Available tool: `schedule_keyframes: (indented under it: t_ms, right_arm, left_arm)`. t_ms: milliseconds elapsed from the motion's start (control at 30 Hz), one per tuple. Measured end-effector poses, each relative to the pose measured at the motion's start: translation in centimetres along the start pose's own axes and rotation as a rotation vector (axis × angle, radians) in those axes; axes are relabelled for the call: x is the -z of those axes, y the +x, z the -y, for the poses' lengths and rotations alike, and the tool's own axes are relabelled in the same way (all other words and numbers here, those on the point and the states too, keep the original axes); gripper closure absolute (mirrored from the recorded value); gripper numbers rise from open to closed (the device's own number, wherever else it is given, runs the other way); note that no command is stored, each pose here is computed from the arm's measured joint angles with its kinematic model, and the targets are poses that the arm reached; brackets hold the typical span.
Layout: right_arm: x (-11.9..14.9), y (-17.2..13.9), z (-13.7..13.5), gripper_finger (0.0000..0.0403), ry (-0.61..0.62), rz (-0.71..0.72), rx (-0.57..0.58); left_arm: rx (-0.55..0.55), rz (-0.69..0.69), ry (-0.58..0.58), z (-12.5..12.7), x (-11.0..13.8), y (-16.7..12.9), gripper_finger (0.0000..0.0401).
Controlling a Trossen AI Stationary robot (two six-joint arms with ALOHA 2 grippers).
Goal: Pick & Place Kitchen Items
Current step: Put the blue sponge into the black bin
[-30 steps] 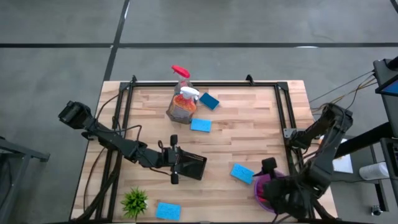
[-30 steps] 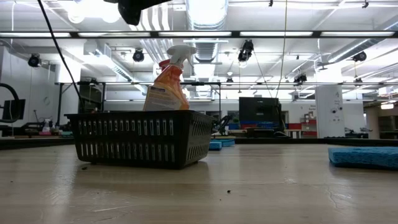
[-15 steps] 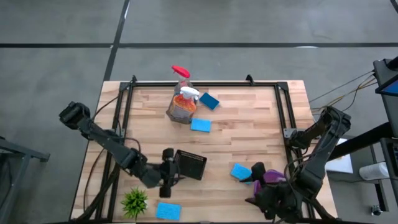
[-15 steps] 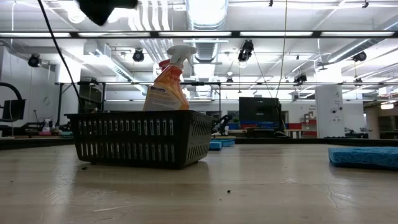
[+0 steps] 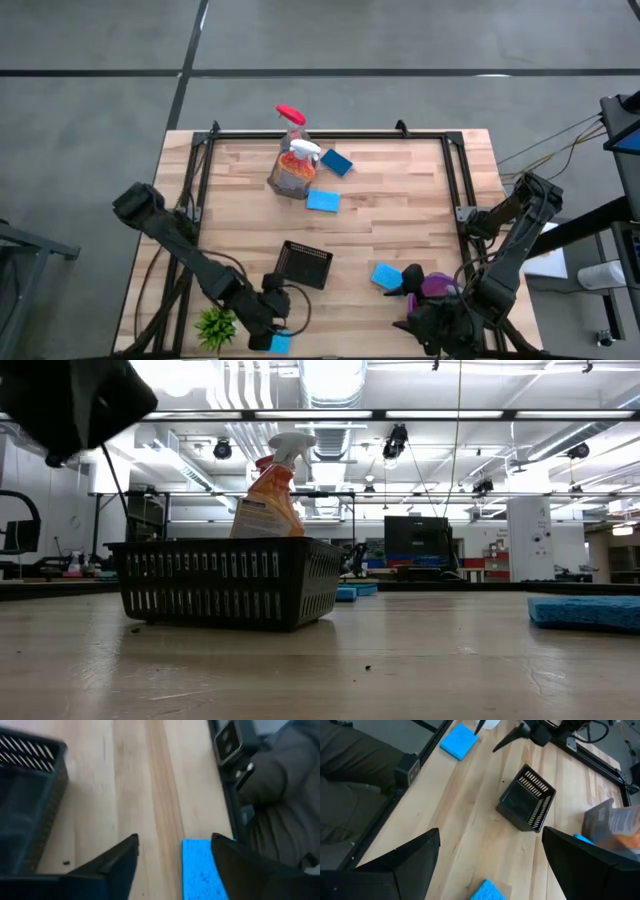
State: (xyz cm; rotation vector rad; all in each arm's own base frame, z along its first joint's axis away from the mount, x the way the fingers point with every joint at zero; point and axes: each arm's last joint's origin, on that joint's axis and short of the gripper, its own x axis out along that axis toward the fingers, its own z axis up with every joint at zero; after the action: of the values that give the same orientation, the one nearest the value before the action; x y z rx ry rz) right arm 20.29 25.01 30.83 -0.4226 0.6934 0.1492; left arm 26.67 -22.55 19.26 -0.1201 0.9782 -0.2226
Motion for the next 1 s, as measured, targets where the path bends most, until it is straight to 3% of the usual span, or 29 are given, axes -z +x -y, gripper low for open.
schedule_keyframes:
  t_ms: [167,400,633,1000]
  right_arm:
    - [0.0,0.0,0.0,0.0056,0.008,-0.002,-0.006]
    - [0.0,0.0,0.0,0.0056,0.013,-0.006,-0.008]
    - [0.1,0.0,0.0,0.0056,0.014,-0.01,-0.007]
    - [0.1,0.0,0.0,0.0056,0.018,-0.011,-0.014]
  left_arm:
    - [-0.025,-0.116,-0.027,0.6,-0.2,1.5,0.0091]
    - [0.045,-0.217,-0.074,1.9,-0.1,3.4,0.0079]
    - [-0.001,-0.317,-0.103,1.5,1.1,4.2,0.0115]
    - [-0.004,-0.327,-0.111,1.4,1.2,4.2,0.0192]
